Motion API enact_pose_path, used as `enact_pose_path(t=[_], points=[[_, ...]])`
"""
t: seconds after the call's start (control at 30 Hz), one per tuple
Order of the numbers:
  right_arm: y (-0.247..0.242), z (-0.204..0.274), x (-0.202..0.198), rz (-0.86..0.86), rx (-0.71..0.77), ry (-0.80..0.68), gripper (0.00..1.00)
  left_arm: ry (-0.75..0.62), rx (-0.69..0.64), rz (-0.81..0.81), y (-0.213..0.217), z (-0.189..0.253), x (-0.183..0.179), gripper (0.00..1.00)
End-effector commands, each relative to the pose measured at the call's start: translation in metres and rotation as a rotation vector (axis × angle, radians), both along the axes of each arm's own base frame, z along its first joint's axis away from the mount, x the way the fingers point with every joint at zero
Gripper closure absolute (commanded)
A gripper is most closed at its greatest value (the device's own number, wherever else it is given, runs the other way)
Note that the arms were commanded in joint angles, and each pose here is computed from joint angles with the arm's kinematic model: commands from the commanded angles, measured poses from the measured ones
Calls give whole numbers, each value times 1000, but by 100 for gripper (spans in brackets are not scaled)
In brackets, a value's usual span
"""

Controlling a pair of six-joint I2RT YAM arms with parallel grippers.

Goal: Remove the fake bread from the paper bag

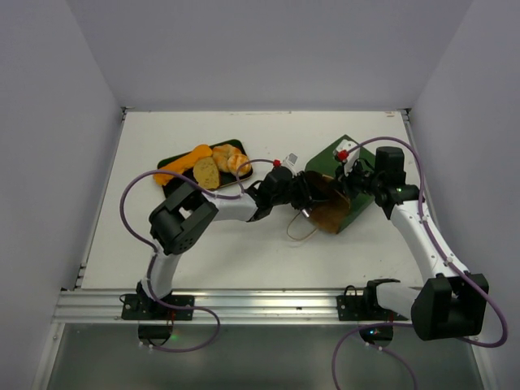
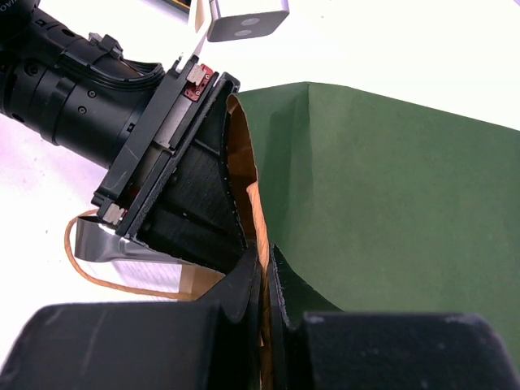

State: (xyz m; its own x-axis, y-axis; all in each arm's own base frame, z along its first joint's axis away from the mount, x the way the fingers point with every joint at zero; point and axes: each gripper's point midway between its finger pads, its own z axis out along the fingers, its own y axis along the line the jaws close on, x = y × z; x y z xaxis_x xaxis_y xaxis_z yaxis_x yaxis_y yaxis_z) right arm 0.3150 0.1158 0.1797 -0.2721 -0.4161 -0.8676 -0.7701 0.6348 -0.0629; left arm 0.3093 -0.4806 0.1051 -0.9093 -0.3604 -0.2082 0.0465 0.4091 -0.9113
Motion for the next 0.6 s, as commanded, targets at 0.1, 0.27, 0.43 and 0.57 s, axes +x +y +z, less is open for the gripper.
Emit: enact_pose_path(t=[0.1, 0.27, 0.43, 0.57], points=[[5, 8, -1, 15, 27, -22, 100, -74, -87, -19, -9, 32, 10, 95], [-6, 12, 11, -70, -3, -50, 100, -126, -39, -13, 12, 39, -2, 100], [-16, 16, 19, -141, -18, -72, 100, -178, 27, -4, 44, 44, -21, 100], [-19, 16, 21, -158, -24, -75, 100, -200, 69, -3, 65, 46, -34, 100]])
